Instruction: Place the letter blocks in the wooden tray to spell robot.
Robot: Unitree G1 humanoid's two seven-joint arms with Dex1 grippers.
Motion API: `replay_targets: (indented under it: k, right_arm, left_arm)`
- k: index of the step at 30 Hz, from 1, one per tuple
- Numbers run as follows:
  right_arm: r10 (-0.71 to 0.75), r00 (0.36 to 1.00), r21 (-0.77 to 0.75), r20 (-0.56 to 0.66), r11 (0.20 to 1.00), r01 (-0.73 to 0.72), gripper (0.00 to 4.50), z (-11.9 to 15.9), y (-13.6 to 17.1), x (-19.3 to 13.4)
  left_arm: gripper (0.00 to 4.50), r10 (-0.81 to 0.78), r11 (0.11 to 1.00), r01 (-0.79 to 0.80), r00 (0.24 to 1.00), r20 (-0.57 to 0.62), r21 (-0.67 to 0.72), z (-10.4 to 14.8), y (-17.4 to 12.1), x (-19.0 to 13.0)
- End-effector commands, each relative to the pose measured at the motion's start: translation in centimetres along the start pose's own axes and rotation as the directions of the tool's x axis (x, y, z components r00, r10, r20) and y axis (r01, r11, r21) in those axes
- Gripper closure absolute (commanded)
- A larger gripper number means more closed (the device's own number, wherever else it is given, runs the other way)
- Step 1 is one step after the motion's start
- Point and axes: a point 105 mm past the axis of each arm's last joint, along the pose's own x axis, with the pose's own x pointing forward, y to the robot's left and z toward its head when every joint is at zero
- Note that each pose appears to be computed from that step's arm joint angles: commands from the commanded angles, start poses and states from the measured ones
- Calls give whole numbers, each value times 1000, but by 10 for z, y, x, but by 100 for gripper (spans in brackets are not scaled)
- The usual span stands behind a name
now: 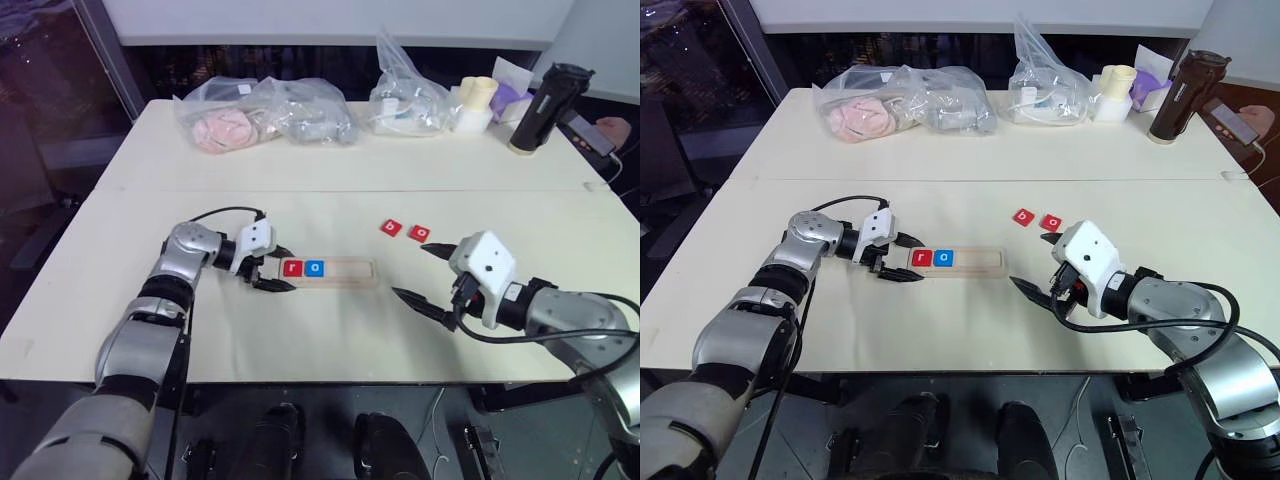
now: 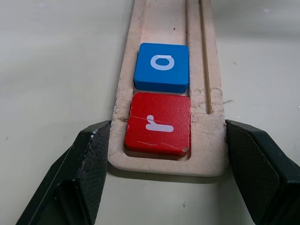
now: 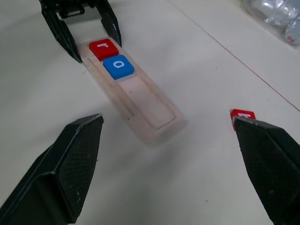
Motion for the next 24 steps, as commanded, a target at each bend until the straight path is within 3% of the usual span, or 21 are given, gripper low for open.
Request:
replay_targets:
  k: [1, 9, 16, 24]
  right_arm:
    - [-4, 1000, -33, 30, 999, 5, 0, 9, 0, -2]
    - [2, 1000, -28, 23, 1000, -1, 0, 5, 3, 0]
    - [0, 1000, -34, 9, 999, 0, 0, 2, 6, -1]
    - [-9, 1000, -33, 5, 999, 9, 0, 0, 6, -2]
  left_arm:
    - [133, -58, 998, 59, 996, -63, 23, -8, -14, 18]
    - [133, -88, 991, 93, 994, -59, 96, 12, -30, 29]
    - [133, -87, 996, 87, 996, -34, 0, 25, -52, 40]
    - [133, 13, 1000, -14, 999, -43, -27, 29, -55, 50]
